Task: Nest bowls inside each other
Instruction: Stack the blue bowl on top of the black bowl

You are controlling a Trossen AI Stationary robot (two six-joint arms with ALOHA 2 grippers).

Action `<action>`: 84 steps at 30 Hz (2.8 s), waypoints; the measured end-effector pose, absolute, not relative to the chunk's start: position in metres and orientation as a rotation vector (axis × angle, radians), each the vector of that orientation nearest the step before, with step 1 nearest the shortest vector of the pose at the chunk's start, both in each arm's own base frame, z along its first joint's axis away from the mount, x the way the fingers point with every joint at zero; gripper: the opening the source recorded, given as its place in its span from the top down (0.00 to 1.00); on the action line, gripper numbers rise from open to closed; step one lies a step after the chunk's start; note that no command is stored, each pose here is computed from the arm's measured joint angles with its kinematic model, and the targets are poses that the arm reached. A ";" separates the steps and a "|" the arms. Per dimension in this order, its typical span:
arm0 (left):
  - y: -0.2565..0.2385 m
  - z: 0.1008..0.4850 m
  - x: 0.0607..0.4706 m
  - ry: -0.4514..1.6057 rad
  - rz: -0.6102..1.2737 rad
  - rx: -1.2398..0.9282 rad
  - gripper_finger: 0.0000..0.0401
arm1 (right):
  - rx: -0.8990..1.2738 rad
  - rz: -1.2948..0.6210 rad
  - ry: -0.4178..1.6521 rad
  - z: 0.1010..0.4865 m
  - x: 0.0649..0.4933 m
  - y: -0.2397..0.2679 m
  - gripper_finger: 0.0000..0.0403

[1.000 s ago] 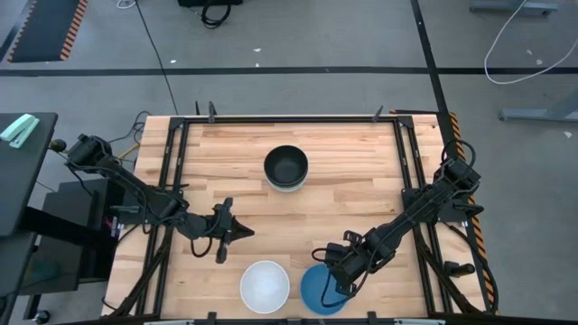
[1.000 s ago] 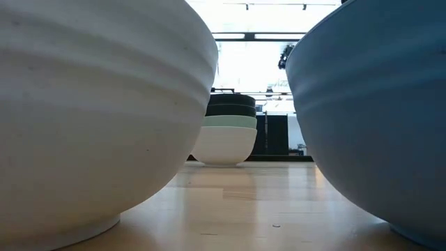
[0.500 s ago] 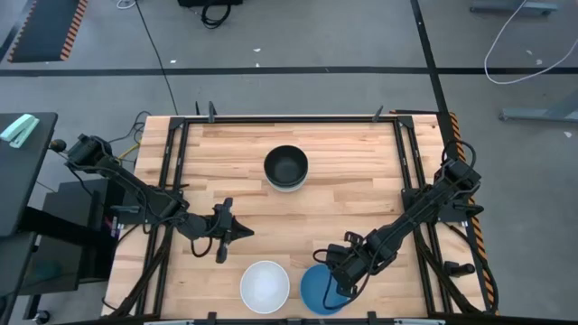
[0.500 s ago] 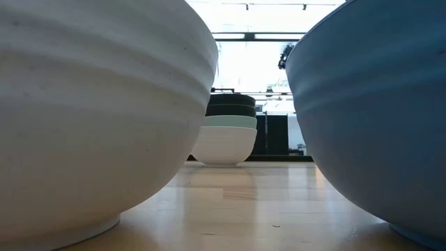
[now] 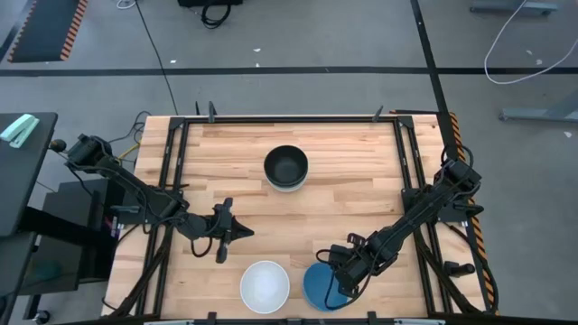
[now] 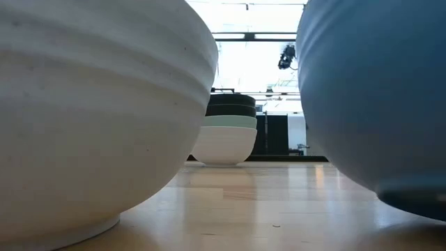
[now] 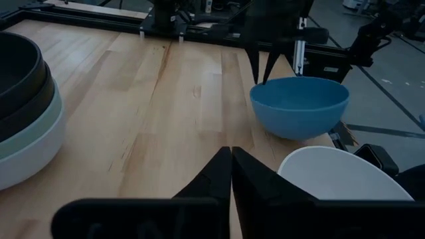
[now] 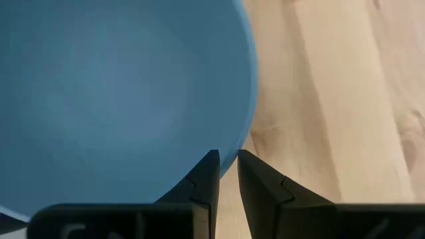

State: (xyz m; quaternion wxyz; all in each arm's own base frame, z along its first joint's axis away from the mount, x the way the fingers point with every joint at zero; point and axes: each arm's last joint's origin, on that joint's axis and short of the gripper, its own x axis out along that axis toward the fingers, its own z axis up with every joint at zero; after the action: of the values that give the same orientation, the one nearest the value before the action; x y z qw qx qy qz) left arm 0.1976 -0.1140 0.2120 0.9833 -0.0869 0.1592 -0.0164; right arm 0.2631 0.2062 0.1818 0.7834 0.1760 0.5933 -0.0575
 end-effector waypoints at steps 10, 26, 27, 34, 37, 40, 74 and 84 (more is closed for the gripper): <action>-0.114 0.212 0.198 0.320 -0.033 -0.171 0.97 | 0.384 -0.107 1.270 0.184 0.265 0.208 0.84; -0.114 0.212 0.198 0.319 -0.034 -0.170 0.96 | 0.357 -0.034 1.258 0.200 0.264 0.207 0.84; -0.114 0.212 0.198 0.319 -0.034 -0.170 0.96 | 0.359 -0.032 1.253 0.202 0.264 0.207 0.83; -0.114 0.212 0.198 0.320 -0.032 -0.182 0.95 | 0.376 -0.045 1.249 0.203 0.264 0.207 0.77; -0.114 0.212 0.198 0.320 -0.032 -0.184 0.94 | 0.397 -0.037 1.234 0.203 0.266 0.208 0.73; -0.114 0.212 0.198 0.320 -0.031 -0.185 0.94 | 0.426 -0.027 1.219 0.204 0.267 0.210 0.70; -0.114 0.211 0.197 0.327 -0.029 -0.187 0.94 | 0.414 -0.013 1.237 0.178 0.278 0.219 0.68; -0.114 0.210 0.197 0.339 -0.025 -0.188 0.97 | 0.413 -0.004 1.222 0.169 0.284 0.223 0.72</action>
State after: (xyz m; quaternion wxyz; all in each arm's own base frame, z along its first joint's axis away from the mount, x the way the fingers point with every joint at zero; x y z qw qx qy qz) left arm 0.1970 -0.1136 0.2101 0.9812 -0.0933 0.1685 -0.0126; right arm 0.2838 0.2230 0.1692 0.7992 0.1923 0.5695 -0.0020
